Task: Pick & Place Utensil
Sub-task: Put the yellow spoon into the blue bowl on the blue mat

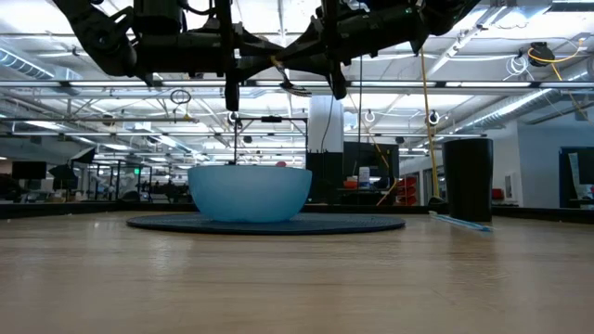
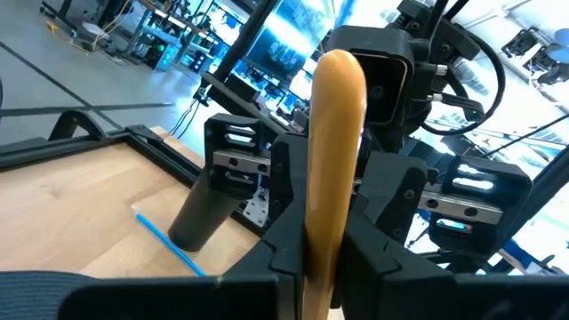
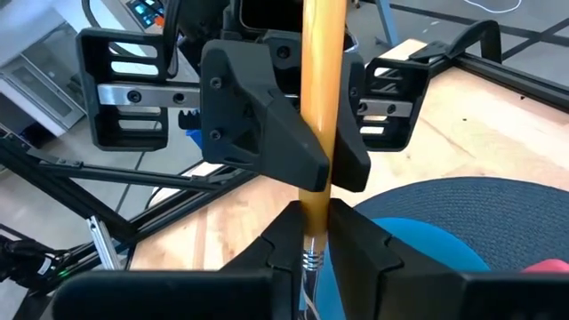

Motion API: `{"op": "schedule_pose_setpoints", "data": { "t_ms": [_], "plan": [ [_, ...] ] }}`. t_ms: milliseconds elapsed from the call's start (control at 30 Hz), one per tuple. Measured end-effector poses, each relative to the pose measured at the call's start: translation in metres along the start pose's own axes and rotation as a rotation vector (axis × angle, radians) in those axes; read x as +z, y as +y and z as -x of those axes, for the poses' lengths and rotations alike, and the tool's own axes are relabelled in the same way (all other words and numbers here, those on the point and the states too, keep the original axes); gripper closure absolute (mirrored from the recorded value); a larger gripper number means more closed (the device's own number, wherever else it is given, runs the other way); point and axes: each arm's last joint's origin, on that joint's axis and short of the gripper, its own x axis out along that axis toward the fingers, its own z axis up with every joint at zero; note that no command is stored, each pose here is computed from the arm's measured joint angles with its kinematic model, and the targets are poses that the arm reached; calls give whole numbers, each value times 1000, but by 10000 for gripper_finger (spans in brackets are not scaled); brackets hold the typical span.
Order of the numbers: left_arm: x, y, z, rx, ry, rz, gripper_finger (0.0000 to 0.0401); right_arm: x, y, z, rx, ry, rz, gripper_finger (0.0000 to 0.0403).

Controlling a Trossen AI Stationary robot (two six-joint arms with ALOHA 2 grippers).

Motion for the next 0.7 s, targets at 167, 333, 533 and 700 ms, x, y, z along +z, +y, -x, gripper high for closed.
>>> {"op": "schedule_pose_setpoints", "data": {
  "t_ms": [167,333,533,700],
  "plan": [
    [0,0,0,2,-1,0,352,0,0,0,1,0,0,372],
    [0,0,0,10,-7,0,369,0,0,0,1,0,-6,379],
    [0,0,0,19,-14,-2,370,0,0,0,0,0,-22,372],
    [0,1,0,31,-17,-2,367,-2,-1,0,-14,21,-30,365]
  ]
}}
